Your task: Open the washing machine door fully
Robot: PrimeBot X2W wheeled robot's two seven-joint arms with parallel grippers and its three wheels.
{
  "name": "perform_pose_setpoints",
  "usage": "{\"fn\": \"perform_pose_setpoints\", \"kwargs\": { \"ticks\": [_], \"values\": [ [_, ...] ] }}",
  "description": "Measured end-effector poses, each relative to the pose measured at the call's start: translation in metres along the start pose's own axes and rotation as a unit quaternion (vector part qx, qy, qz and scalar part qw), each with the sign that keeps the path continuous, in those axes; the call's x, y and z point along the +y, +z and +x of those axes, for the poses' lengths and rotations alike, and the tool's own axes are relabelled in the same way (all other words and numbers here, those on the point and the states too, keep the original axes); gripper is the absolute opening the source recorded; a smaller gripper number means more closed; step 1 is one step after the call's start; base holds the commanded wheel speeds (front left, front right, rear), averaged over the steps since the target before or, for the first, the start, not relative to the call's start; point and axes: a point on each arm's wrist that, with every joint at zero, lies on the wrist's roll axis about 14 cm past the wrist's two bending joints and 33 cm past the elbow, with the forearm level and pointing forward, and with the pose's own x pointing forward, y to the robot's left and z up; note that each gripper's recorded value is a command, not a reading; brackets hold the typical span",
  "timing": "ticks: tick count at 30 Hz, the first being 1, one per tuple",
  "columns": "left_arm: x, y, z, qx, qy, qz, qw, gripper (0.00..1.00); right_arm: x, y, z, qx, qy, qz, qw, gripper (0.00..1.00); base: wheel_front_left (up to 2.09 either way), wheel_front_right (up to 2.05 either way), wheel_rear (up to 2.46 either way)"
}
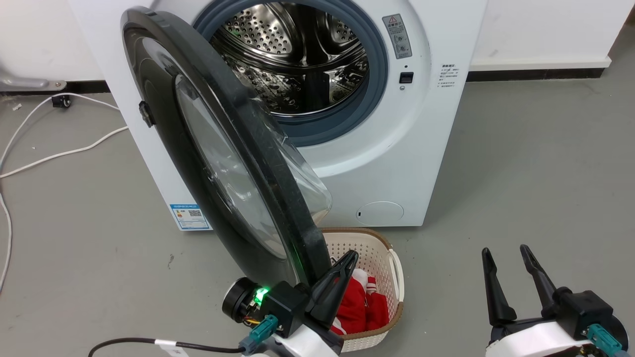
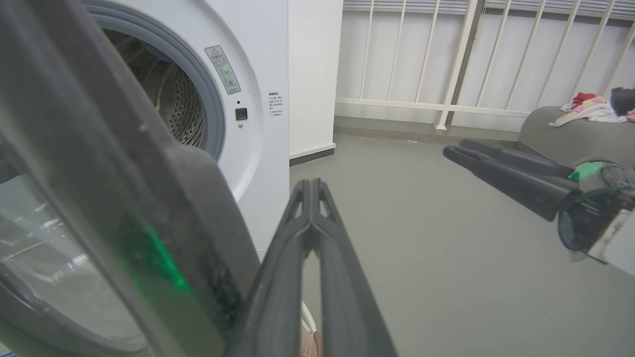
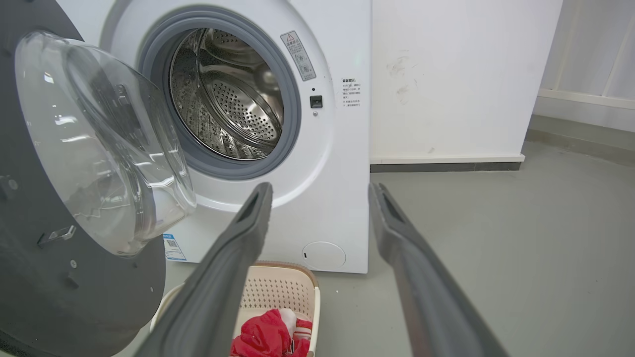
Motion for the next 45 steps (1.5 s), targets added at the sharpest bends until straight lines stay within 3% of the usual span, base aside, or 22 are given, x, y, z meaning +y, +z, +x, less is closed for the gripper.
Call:
{"fn": "perform_pose_setpoints", "kwargs": {
  "ticks": [12, 18, 24, 34, 45],
  "values": [
    [0.012, -0.011, -0.003, 0.014, 0.024, -0.002, 1.000, 0.00, 0.004, -0.005, 0.000, 0.007, 0.004, 0.017, 1.000, 1.00, 0.00, 0.00, 0.00],
    [0.022, -0.012, -0.019, 0.011, 0.062, -0.009, 0.998, 0.00, 0.008, -0.007, 0.003, 0.009, 0.010, 0.022, 1.000, 1.00, 0.00, 0.00, 0.00],
    [0.038, -0.014, -0.049, 0.025, 0.116, 0.022, 0.993, 0.00, 0.015, -0.007, 0.009, 0.009, 0.021, 0.023, 0.999, 1.00, 0.00, 0.00, 0.00],
    [0.060, -0.008, -0.108, 0.039, 0.222, 0.010, 0.974, 0.00, 0.035, -0.003, 0.022, 0.003, 0.054, 0.020, 0.998, 1.00, 0.00, 0.00, 0.00],
    [0.114, -0.001, -0.179, 0.049, 0.356, 0.033, 0.933, 0.00, 0.075, -0.005, 0.036, 0.006, 0.113, 0.025, 0.993, 1.00, 0.00, 0.00, 0.00]
  ]
}}
